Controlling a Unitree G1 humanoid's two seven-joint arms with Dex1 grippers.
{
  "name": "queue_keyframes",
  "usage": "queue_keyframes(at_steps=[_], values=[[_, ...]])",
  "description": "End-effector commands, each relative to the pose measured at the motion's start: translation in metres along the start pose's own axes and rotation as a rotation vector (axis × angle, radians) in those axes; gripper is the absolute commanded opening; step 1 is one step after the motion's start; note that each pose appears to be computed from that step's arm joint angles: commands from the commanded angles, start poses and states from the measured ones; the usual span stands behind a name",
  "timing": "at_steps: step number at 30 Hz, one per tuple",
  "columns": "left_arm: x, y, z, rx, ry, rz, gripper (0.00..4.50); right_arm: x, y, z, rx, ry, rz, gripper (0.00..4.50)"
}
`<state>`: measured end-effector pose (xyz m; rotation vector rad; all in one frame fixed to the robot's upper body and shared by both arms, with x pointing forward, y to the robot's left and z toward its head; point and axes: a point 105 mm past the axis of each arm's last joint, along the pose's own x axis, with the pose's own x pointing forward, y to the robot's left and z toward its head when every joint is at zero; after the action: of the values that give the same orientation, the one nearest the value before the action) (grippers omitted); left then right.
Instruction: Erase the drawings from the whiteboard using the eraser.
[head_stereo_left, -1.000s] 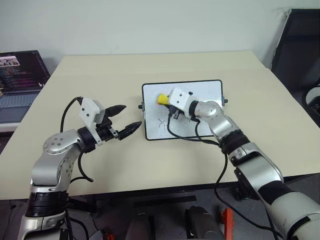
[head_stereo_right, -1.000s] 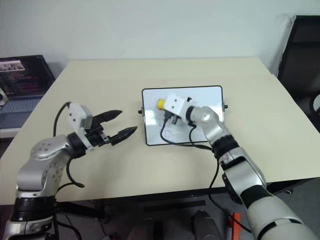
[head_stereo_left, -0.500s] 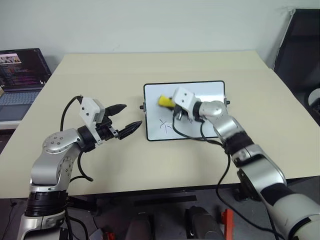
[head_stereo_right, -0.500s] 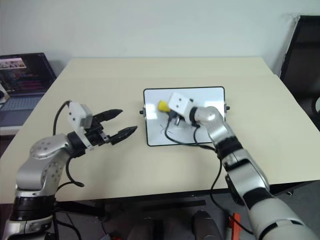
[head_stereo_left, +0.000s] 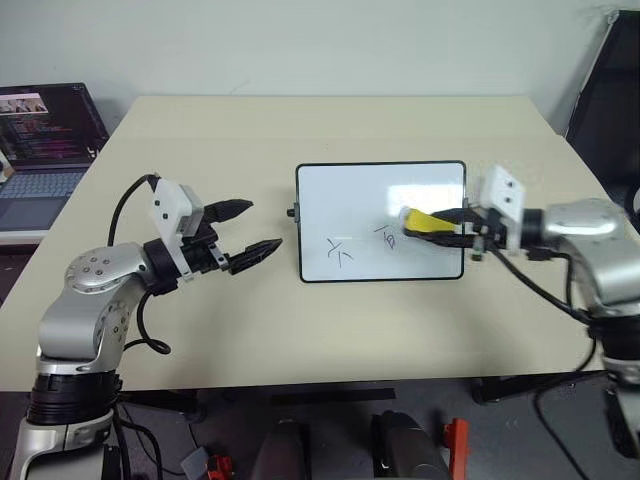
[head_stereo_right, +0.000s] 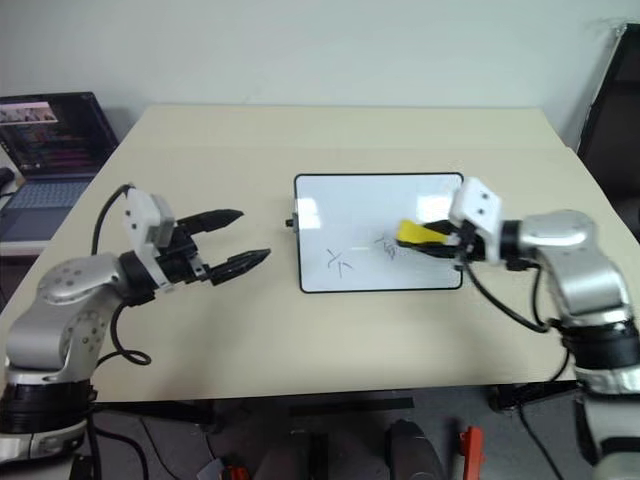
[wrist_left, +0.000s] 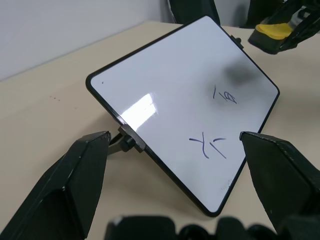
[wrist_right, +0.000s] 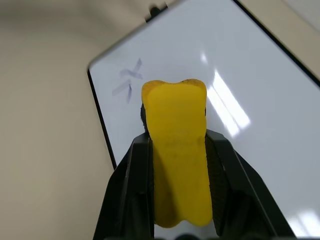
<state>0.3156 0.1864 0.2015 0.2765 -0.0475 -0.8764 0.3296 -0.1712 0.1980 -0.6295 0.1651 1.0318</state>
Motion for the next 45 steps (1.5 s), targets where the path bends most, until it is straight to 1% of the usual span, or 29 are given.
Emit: queue_keyframes(at_steps=[1, 4, 7, 11, 15, 17, 20, 21, 29, 34, 37, 38, 39, 40, 42, 43, 45], values=[[0.002, 0.003, 0.007, 0.039, 0.004, -0.015, 4.5, -0.016, -0.003, 0.0, -0.041, 0.033, -0.027, 0.99], [0.005, 0.003, 0.005, 0.053, 0.023, -0.027, 4.5, -0.021, -0.003, -0.006, -0.039, 0.06, -0.036, 0.99], [0.006, 0.003, -0.003, 0.068, 0.072, -0.045, 4.5, -0.021, 0.001, -0.009, -0.038, 0.073, -0.027, 0.99], [0.009, -0.004, 0.002, 0.064, 0.037, -0.074, 4.5, -0.02, 0.005, -0.013, -0.024, 0.072, -0.034, 0.99], [0.008, -0.005, 0.001, 0.061, 0.04, -0.077, 4.5, -0.02, 0.005, -0.014, -0.025, 0.073, -0.04, 0.99], [0.008, -0.005, 0.001, 0.059, 0.037, -0.076, 4.5, -0.019, 0.003, -0.01, -0.033, 0.056, -0.053, 0.99], [0.008, -0.005, 0.007, 0.053, 0.011, -0.075, 4.5, -0.015, -0.008, 0.009, -0.034, -0.043, -0.104, 0.99], [0.008, -0.005, 0.007, 0.052, 0.01, -0.076, 4.5, -0.013, -0.009, 0.012, -0.036, -0.057, -0.108, 0.99], [0.009, -0.006, 0.01, 0.052, 0.004, -0.078, 4.5, -0.007, -0.011, 0.017, -0.047, -0.067, -0.112, 0.99], [0.007, -0.005, 0.011, 0.052, 0.007, -0.076, 4.5, -0.004, -0.009, 0.022, -0.058, -0.093, -0.098, 0.99], [0.007, -0.006, 0.01, 0.05, 0.012, -0.075, 4.5, 0.001, -0.007, 0.03, -0.069, -0.135, -0.092, 0.99], [0.007, -0.006, 0.009, 0.05, 0.014, -0.075, 4.5, 0.004, -0.006, 0.034, -0.072, -0.158, -0.087, 0.99], [0.007, -0.006, 0.007, 0.05, 0.024, -0.077, 4.5, 0.015, -0.003, 0.043, -0.075, -0.205, -0.088, 0.99], [0.007, -0.007, 0.006, 0.051, 0.029, -0.078, 4.5, 0.03, 0.0, 0.05, -0.076, -0.243, -0.099, 0.99], [0.009, -0.006, 0.007, 0.051, 0.024, -0.075, 4.5, 0.061, 0.01, 0.057, -0.135, -0.273, -0.123, 0.99], [0.01, -0.006, 0.007, 0.051, 0.019, -0.074, 4.5, 0.076, 0.016, 0.059, -0.133, -0.291, -0.125, 0.99], [0.011, -0.007, 0.007, 0.049, 0.017, -0.073, 4.5, 0.097, 0.027, 0.064, -0.15, -0.313, -0.117, 0.99]])
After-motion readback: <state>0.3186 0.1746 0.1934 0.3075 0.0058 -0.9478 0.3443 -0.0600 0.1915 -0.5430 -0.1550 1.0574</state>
